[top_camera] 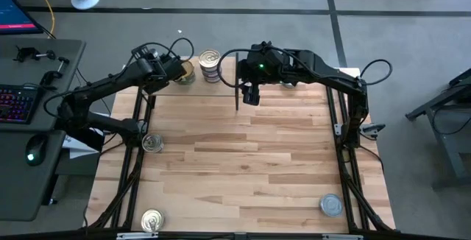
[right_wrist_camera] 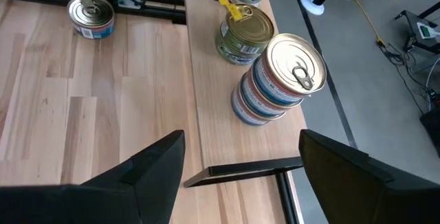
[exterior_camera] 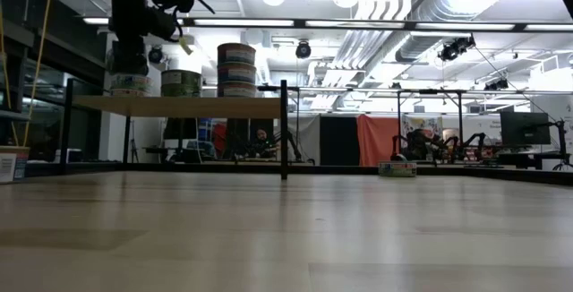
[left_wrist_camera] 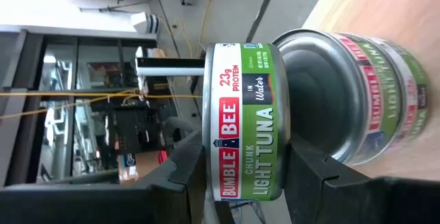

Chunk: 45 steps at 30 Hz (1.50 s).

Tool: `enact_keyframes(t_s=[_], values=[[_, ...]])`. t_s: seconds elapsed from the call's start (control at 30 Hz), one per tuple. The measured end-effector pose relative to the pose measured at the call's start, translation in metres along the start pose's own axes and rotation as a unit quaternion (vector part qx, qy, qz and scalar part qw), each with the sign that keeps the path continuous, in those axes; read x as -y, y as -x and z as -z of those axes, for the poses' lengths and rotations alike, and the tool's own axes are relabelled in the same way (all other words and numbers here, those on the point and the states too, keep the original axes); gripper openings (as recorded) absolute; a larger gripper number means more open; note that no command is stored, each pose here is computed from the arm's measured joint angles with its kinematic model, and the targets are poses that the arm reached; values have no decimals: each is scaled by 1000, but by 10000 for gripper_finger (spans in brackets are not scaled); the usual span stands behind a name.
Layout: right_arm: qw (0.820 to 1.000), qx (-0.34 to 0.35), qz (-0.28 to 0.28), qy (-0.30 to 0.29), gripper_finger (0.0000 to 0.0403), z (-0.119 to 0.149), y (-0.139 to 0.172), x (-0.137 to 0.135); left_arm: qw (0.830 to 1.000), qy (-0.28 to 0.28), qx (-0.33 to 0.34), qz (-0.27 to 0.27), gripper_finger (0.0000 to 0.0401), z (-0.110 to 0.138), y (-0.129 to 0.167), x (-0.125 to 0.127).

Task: Stack canned seafood by type on shelf
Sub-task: Stack the green-white tuna can on top of the green-white tuna cans on the shelf, then stack the blue-pink tuna can on top of the blue-pink tuna cans on the shelf

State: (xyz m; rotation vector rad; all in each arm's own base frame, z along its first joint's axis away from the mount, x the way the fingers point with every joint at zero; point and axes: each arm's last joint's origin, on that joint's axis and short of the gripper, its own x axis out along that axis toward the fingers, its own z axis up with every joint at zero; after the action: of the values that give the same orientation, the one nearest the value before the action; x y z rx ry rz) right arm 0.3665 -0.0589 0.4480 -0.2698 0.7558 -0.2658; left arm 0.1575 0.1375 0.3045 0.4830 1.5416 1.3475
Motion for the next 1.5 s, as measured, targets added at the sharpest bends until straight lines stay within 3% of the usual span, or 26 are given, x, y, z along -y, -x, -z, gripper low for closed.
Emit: enact_keyframes(t_s=[0.23, 0.47, 0.6, 0.93, 1.5], values=[[1000, 0, 0, 0, 277, 0, 0, 0, 1000, 6, 10, 5, 123, -4, -1, -1], [1000, 0, 0, 0, 277, 0, 0, 0, 998, -23, 14, 50, 214, -3, -1, 3], [1000, 0, 0, 0, 277, 0, 0, 0, 998, -32, 14, 58, 237, -3, -1, 3], [1000, 2, 1, 0, 277, 0, 0, 0, 998, -36, 17, 58, 242, -3, 3, -5], [1000, 11, 4, 5, 277, -2, 0, 2, 991, -38, 19, 125, 243, 3, 14, -14]])
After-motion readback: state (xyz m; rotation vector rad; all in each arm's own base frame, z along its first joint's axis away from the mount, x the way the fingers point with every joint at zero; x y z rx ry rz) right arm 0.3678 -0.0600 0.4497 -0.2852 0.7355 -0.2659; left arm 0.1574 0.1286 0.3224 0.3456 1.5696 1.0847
